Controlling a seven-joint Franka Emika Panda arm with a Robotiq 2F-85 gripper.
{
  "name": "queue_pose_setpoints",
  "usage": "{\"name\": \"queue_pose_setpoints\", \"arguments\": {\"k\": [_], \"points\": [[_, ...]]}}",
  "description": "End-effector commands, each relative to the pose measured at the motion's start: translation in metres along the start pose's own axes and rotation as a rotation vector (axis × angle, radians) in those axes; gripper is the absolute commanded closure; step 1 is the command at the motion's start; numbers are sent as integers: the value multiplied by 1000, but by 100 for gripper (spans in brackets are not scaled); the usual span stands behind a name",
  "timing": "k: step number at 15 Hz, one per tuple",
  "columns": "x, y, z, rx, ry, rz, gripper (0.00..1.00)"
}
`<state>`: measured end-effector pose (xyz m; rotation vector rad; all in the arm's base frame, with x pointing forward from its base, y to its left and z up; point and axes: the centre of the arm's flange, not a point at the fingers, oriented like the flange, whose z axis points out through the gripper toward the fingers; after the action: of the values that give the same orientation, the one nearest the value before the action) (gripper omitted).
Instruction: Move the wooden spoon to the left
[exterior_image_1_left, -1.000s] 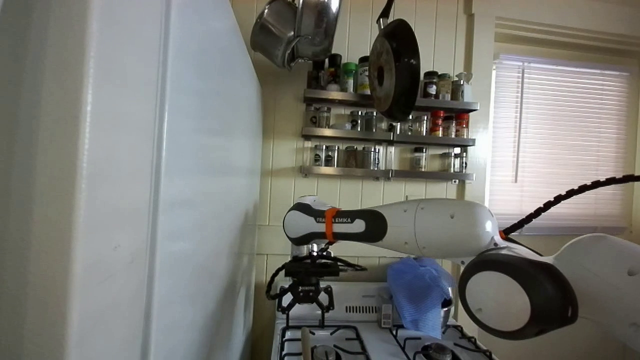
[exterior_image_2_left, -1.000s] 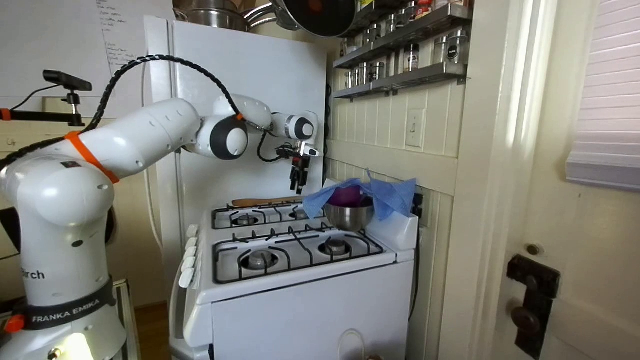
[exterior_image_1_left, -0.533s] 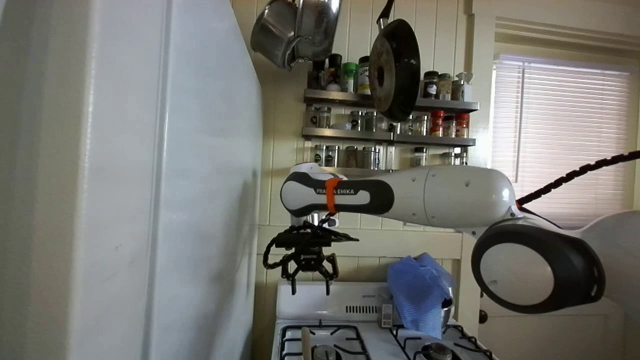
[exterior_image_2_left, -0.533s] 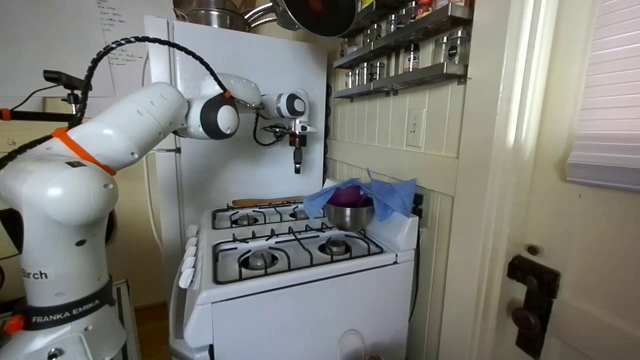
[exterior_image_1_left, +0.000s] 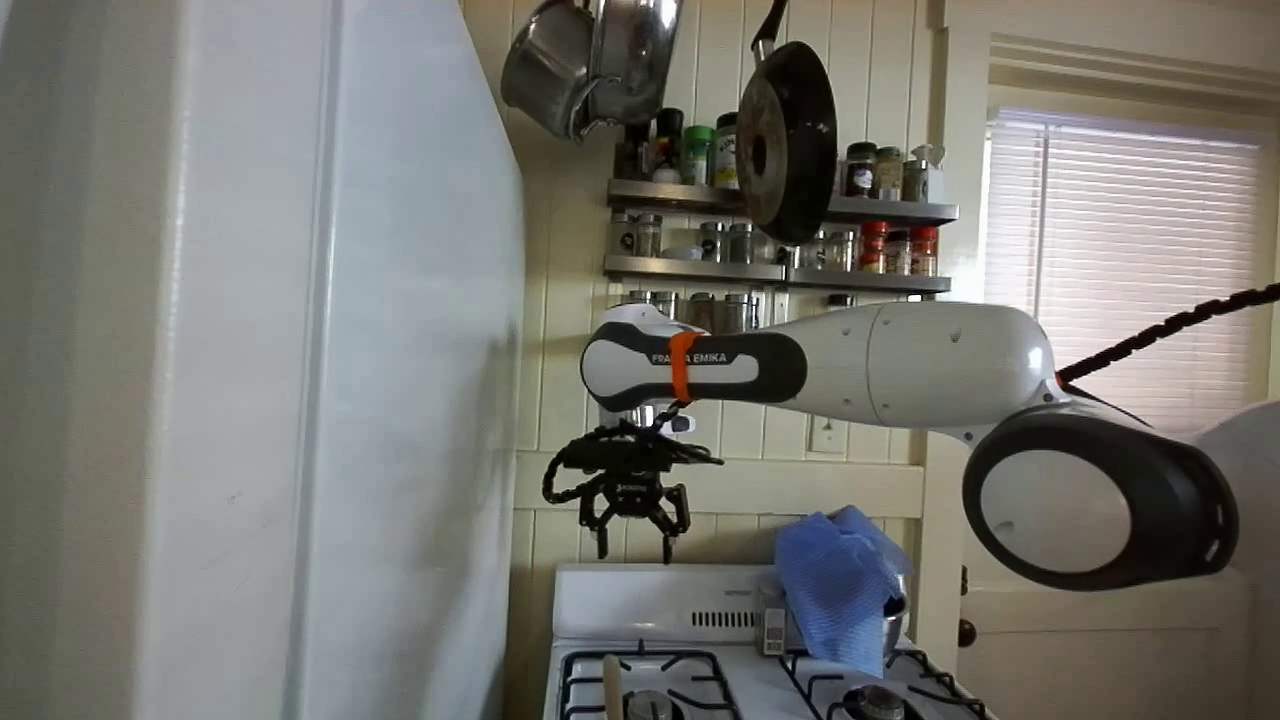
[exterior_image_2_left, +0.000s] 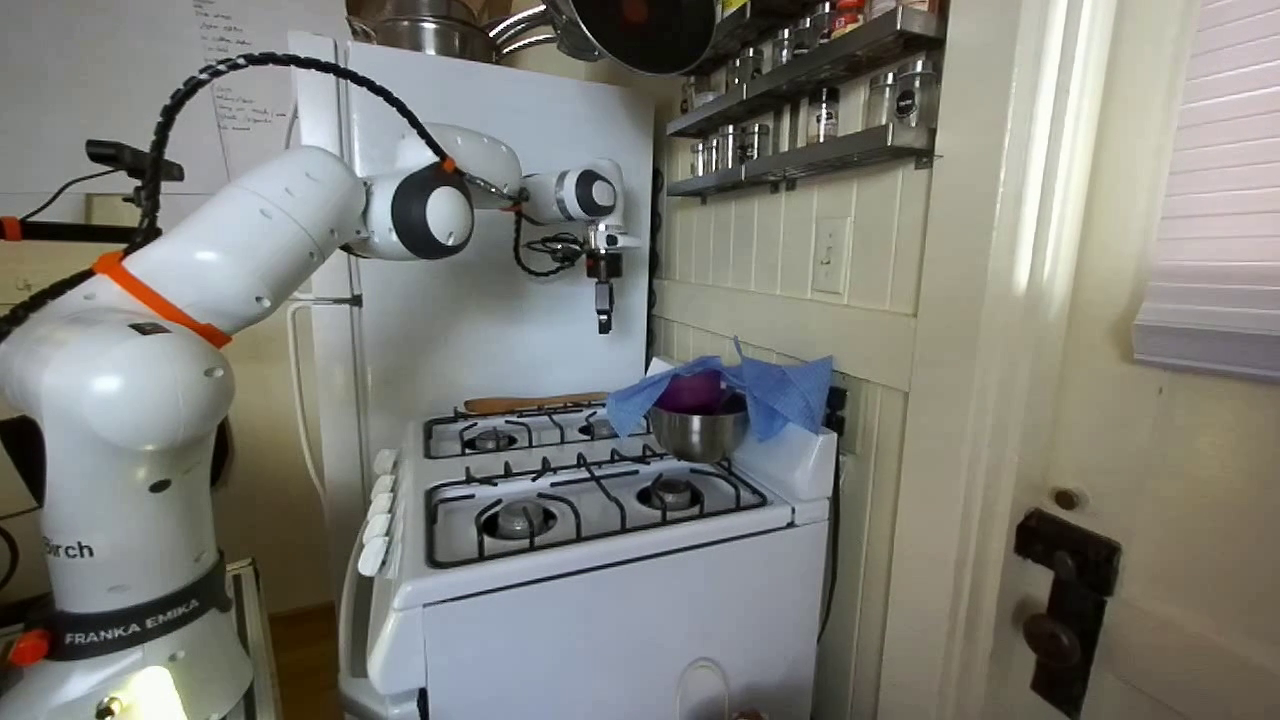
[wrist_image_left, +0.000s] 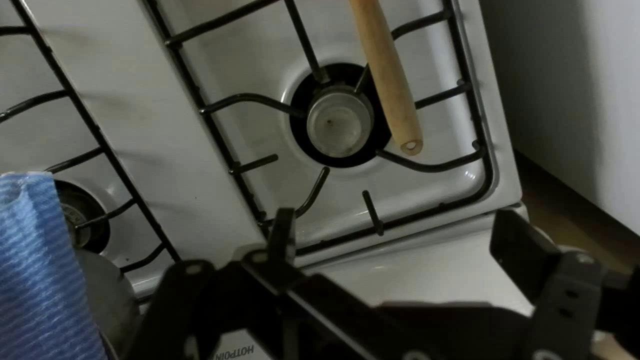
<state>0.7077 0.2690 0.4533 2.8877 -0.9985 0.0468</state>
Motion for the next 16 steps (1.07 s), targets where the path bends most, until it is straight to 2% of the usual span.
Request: {"name": "queue_pose_setpoints", "arguments": {"k": [1, 4, 6, 8, 11, 13, 16], "points": [[10, 60, -17, 2, 3, 53, 0], [22, 103, -20, -28, 3, 69, 0], [31, 110, 0, -34, -24, 16, 0], [26, 111, 23, -55, -33, -42, 0], [-3, 103, 64, -98, -15, -118, 0], [-30, 97, 82, -108, 35, -114, 0], [-70, 89, 97, -37, 140, -8, 0]]}}
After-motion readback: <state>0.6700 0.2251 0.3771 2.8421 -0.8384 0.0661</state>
